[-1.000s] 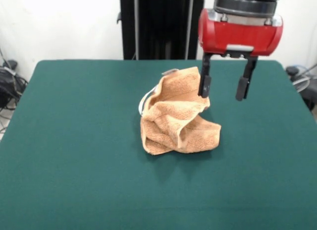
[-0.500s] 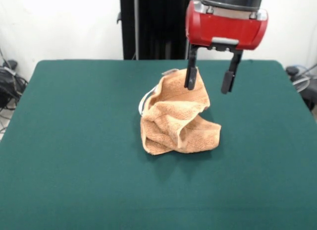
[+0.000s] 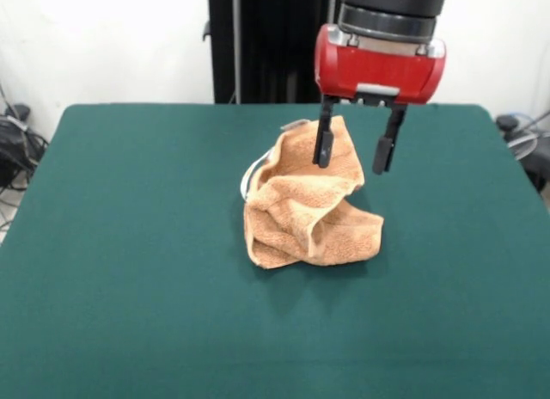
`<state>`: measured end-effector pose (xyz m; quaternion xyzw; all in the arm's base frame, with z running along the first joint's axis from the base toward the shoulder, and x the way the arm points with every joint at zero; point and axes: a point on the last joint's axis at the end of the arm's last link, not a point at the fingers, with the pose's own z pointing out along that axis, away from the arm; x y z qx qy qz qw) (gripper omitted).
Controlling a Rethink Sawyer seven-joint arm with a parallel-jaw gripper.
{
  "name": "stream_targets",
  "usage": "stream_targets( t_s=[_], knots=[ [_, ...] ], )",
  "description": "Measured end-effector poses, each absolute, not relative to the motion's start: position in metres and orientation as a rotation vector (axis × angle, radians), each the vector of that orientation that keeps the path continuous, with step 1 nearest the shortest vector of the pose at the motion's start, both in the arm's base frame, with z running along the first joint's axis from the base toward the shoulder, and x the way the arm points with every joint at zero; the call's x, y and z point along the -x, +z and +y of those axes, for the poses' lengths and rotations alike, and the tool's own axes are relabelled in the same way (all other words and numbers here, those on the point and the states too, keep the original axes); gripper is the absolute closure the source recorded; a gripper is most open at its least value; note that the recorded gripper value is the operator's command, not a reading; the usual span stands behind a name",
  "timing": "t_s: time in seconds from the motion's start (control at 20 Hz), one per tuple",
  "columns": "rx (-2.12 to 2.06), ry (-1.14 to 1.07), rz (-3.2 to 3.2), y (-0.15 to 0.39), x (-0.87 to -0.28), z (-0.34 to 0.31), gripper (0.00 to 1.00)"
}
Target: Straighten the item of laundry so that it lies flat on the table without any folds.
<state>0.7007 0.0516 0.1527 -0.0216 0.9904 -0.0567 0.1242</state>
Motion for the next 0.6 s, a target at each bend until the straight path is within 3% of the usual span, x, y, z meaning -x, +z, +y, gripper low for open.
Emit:
stream_targets(
  t_s=[0.6],
  knots=[
    [0.069, -0.166, 2.882, 0.107, -0.677, 0.054, 0.0]
  ],
)
